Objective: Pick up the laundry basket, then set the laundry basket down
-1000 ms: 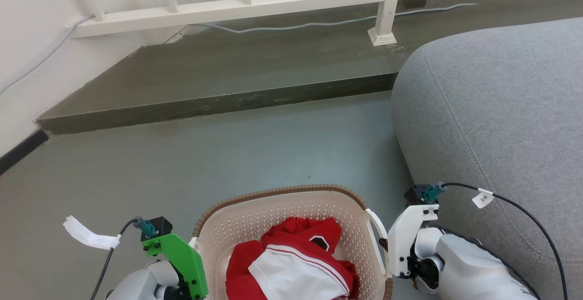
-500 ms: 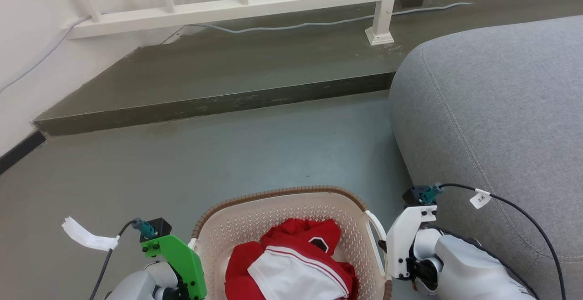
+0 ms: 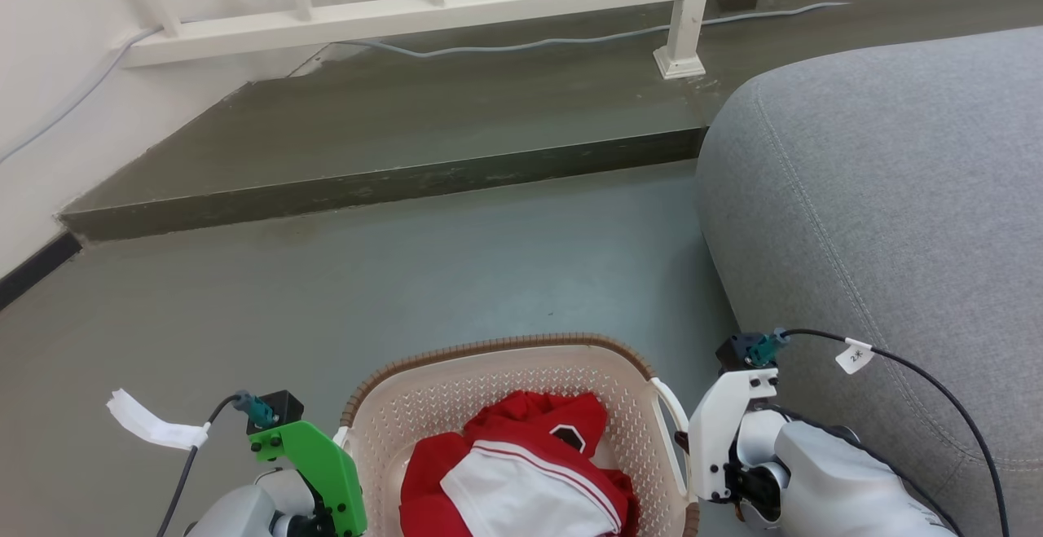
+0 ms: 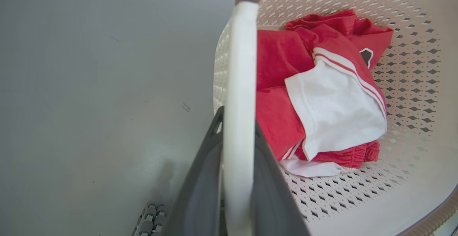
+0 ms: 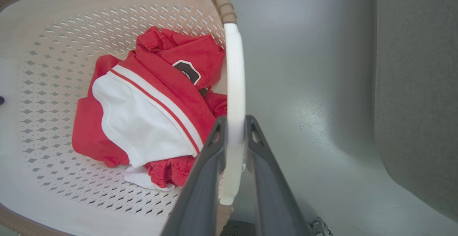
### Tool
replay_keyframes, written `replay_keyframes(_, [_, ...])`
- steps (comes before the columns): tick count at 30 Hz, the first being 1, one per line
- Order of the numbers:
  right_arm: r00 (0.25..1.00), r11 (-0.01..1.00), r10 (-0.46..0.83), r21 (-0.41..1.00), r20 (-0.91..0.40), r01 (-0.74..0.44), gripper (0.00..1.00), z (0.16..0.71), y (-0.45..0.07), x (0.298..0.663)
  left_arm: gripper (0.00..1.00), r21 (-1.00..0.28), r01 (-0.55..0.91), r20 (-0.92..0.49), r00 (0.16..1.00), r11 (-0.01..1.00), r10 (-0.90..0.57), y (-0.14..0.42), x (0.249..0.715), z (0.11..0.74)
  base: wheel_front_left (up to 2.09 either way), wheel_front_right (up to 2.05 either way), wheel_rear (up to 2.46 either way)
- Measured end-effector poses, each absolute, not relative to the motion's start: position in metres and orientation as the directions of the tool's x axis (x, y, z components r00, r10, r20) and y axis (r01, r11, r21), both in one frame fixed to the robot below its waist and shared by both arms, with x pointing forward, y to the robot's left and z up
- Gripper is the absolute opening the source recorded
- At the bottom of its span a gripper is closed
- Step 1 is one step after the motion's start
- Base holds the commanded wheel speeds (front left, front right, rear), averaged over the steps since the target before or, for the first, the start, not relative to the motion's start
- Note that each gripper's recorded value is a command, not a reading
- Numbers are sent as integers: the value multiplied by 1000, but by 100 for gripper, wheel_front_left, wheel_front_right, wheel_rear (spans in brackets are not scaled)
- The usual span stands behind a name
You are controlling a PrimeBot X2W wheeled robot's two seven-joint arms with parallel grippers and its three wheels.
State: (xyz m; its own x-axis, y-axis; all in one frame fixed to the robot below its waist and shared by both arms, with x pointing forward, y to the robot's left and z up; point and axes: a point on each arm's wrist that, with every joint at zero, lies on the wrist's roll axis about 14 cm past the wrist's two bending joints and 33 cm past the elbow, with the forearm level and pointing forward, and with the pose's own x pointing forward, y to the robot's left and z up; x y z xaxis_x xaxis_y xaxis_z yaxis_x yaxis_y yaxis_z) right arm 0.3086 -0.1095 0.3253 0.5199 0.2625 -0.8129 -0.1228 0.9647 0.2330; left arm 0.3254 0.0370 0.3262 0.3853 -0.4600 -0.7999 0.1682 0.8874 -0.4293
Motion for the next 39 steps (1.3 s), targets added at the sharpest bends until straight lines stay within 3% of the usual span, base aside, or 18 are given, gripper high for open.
replay_keyframes(18, [535,967,252,230,-807,-108,0,319,-108,315,0,-431,164,-779,428,887,-458,38,333,322,0,0,0])
replay_keyframes(27, [557,972,230,212,-798,-98,0,318,-112,340,0,-418,201,-751,472,886,-461,33,363,323,0,0,0])
replay_keyframes(39, [511,976,214,198,-833,-86,0,286,-114,360,0,-429,180,-769,441,885,-463,30,384,290,0,0,0])
